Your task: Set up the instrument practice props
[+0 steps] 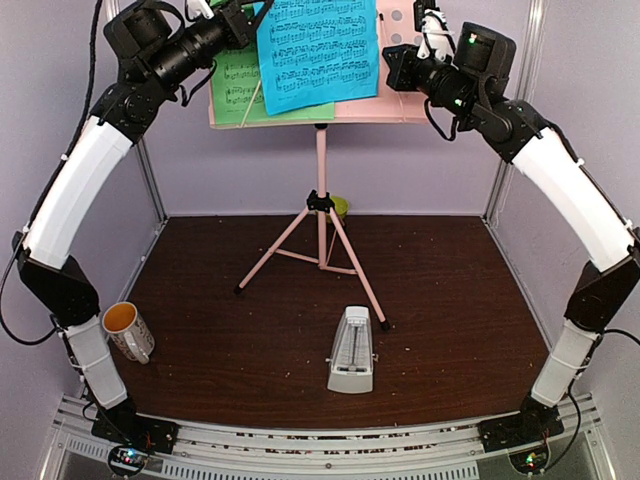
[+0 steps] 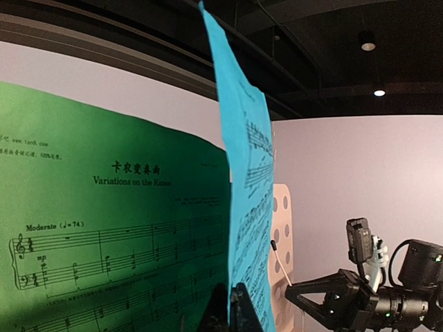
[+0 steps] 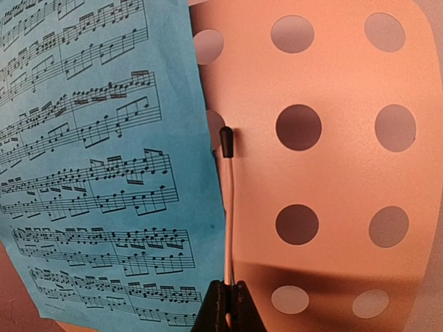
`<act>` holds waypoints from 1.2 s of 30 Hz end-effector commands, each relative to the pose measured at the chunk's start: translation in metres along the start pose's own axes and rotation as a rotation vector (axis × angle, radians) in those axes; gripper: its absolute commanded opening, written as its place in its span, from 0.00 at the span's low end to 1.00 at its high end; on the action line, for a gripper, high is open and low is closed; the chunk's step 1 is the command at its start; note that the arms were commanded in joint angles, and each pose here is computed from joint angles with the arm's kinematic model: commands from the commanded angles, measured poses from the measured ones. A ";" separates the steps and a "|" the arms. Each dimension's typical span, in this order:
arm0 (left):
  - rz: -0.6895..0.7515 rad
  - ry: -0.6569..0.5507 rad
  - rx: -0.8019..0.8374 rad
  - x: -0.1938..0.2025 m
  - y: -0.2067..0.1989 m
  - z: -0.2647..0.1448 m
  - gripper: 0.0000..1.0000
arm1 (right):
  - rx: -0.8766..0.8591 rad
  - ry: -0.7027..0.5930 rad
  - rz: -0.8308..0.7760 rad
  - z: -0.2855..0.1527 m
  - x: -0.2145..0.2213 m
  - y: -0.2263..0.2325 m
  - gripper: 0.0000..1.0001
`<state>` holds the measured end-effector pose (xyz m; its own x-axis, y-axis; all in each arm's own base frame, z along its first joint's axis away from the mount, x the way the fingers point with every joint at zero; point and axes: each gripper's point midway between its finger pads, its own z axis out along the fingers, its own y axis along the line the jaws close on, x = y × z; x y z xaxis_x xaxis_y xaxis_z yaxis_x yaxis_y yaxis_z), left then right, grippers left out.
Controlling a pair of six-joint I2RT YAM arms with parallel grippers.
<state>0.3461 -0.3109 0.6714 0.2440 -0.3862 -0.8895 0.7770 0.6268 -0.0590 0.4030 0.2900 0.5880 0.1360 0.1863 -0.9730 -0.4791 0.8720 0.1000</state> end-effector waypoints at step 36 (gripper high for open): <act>0.026 -0.055 0.229 0.045 -0.026 0.043 0.00 | -0.088 -0.168 -0.061 -0.025 -0.020 0.020 0.00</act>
<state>0.3787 -0.3715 0.6357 0.2176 -0.3922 -0.8938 0.8756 0.4831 0.0012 0.3864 0.2923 0.5882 0.2716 0.1920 -0.9431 -0.5047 0.8628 0.0303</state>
